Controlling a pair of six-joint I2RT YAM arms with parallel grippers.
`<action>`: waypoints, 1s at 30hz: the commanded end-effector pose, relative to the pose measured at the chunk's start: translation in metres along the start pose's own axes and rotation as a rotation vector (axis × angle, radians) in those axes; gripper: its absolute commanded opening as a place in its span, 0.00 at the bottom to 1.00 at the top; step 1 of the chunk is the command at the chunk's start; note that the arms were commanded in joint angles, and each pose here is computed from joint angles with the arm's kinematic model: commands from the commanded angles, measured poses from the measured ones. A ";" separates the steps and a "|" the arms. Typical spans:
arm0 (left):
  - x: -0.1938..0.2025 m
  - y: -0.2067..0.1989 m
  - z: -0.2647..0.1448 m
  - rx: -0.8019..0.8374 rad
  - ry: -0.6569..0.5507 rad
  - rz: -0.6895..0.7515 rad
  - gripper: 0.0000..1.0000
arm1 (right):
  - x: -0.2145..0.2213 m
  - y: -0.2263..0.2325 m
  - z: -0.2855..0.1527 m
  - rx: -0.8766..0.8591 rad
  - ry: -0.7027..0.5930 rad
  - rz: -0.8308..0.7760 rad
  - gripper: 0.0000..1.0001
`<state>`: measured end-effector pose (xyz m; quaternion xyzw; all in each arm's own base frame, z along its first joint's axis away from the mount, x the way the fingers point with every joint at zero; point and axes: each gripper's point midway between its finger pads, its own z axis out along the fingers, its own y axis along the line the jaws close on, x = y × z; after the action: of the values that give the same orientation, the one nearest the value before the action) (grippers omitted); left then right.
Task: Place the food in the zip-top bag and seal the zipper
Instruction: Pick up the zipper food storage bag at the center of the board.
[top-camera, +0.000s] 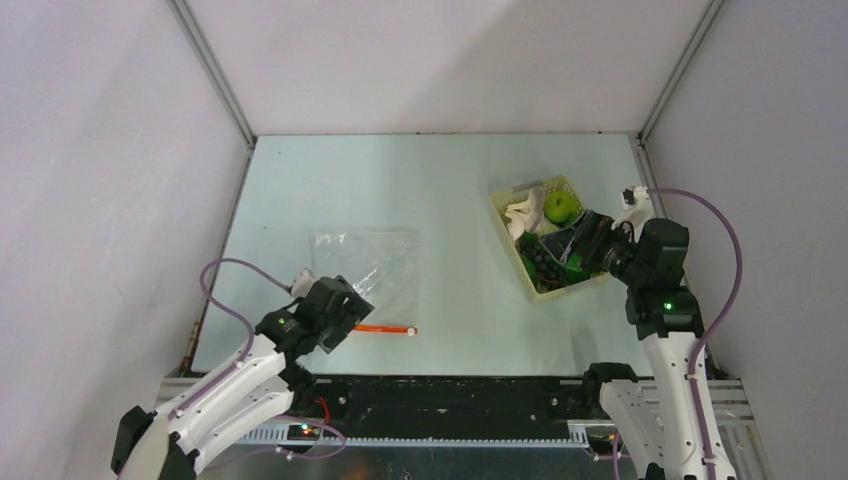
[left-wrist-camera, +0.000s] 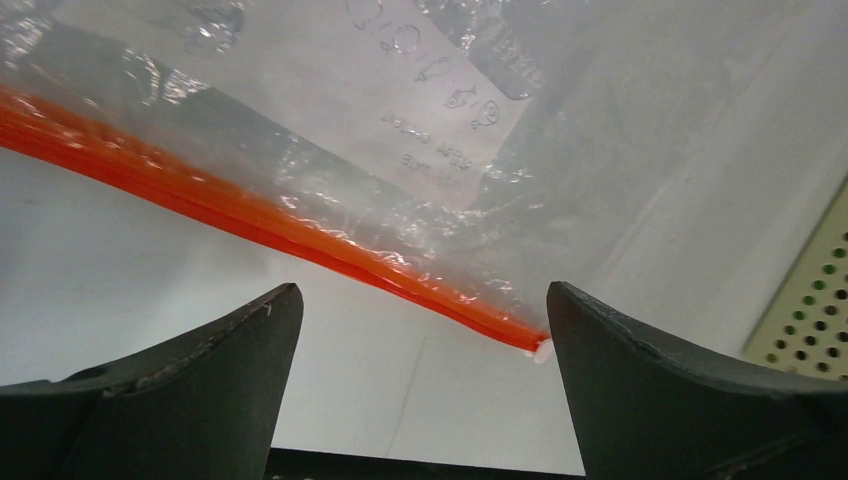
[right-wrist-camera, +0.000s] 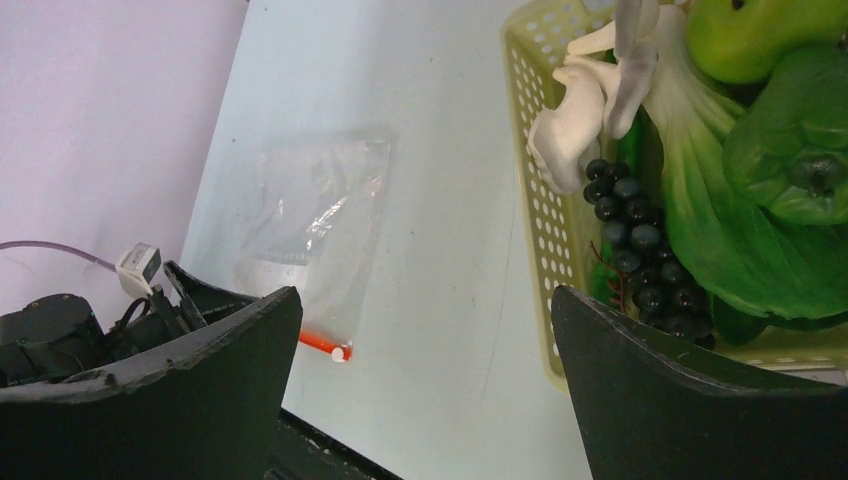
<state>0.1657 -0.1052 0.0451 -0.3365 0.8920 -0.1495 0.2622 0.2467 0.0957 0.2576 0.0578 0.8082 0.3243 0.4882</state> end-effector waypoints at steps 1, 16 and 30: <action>-0.014 -0.045 -0.004 0.150 -0.065 -0.246 0.98 | 0.002 0.004 -0.005 -0.012 -0.007 -0.042 1.00; -0.027 0.000 0.009 -0.074 -0.189 -0.420 0.78 | 0.000 -0.018 -0.022 0.135 -0.076 -0.079 1.00; -0.020 0.013 0.030 -0.172 -0.197 -0.418 0.53 | 0.002 -0.034 -0.028 0.227 -0.094 -0.068 1.00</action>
<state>0.1813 -0.0900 0.0231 -0.5341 0.7963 -0.1011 0.2654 0.2287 0.0630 0.2445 0.0993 0.8199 0.2285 0.5154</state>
